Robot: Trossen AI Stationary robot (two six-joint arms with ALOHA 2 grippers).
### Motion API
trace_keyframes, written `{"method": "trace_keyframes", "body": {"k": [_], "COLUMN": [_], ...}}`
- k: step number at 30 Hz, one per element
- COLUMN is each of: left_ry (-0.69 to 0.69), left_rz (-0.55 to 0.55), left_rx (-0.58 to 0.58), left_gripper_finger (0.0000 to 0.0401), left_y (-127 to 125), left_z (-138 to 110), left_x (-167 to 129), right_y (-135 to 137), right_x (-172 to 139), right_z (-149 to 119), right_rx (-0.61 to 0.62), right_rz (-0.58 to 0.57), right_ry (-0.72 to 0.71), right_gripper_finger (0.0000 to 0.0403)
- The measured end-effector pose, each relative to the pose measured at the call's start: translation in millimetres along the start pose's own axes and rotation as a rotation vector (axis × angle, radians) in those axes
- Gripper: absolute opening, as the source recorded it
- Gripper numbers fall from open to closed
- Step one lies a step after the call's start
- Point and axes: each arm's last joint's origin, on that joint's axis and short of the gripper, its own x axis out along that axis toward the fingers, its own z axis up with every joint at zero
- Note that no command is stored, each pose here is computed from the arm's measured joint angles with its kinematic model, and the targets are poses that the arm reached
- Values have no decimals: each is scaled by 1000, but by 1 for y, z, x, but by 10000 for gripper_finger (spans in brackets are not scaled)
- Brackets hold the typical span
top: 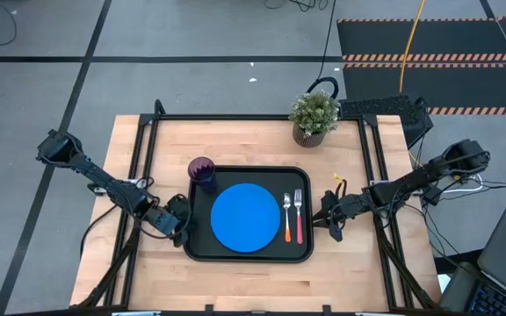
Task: Pick and place plate/cup/fork/spoon on tray
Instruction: Adjust the black serving tray
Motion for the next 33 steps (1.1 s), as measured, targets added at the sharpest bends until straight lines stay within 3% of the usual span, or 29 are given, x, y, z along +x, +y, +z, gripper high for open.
{"method": "trace_keyframes", "body": {"k": [33], "left_ry": [-28], "left_rz": [45], "left_rx": [48], "left_gripper_finger": [56], "left_y": [6], "left_z": [7], "left_x": [2], "right_y": [-10], "right_x": [-1], "right_z": [-5], "right_rx": [27], "right_rz": [-117], "right_ry": [46], "right_gripper_finger": [107]}}
